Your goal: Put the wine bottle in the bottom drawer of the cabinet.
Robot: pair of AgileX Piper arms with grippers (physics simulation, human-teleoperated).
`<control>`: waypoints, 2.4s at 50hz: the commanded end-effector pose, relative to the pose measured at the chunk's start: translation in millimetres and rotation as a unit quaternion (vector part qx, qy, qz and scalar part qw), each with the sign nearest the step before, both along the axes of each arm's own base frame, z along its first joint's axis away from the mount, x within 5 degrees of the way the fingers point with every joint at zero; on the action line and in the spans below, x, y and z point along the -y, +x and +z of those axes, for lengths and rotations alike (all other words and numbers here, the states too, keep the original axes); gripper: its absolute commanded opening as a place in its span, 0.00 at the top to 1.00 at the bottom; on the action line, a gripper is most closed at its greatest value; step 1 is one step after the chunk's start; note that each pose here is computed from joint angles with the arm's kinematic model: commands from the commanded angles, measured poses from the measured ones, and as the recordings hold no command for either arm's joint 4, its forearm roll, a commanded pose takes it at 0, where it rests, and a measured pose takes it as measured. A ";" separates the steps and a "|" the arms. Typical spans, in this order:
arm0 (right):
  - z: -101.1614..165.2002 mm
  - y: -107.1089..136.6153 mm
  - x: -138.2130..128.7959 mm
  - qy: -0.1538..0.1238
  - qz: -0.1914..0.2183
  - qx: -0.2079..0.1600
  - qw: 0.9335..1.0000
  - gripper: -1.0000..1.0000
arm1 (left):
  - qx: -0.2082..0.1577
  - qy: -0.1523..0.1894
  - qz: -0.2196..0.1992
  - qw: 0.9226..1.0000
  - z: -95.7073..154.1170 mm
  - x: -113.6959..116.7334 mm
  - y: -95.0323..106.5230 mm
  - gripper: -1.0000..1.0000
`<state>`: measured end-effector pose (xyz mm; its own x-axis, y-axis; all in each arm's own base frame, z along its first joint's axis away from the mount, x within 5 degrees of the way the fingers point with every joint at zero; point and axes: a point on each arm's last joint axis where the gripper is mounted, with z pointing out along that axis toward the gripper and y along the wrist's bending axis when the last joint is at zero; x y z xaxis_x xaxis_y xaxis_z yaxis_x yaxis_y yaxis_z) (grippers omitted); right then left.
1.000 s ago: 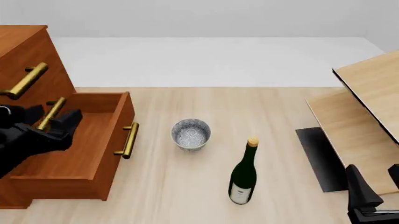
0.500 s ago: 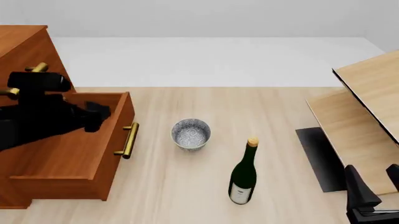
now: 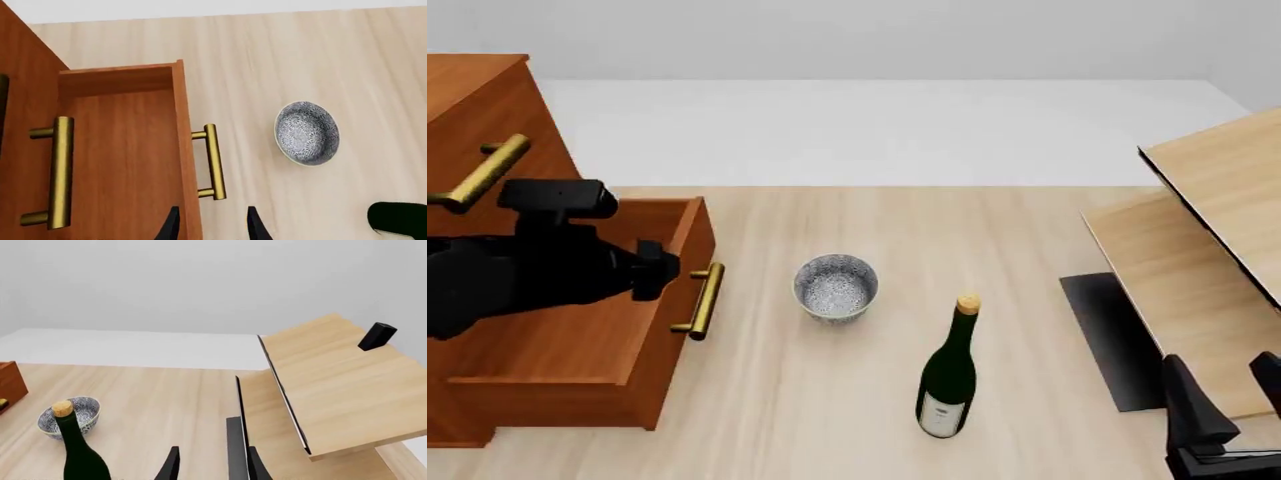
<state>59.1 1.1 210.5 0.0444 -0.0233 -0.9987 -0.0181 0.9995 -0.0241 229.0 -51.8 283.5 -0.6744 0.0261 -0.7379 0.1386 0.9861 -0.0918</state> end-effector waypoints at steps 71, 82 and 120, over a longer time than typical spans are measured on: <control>-1.0 0.9 -1.4 -0.009 0.011 -0.006 1.000 0.00 | -0.044 0.001 -0.008 0.999 -105.1 4.4 -16.4 0.00; -0.7 1.9 -1.2 -0.007 0.009 -0.007 1.000 0.00 | -0.045 -0.009 -0.013 0.999 -108.4 11.4 -14.6 0.00; -1.2 0.4 -0.7 -0.002 0.006 -0.007 1.000 0.00 | -0.037 -0.005 -0.077 0.996 -99.4 41.8 -12.9 0.00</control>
<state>59.7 1.8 209.6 0.0331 -0.0306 -0.9990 -0.0297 0.9991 -0.0316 217.0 -83.8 178.4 -0.7406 0.0736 -0.6679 0.2183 0.9664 -0.1355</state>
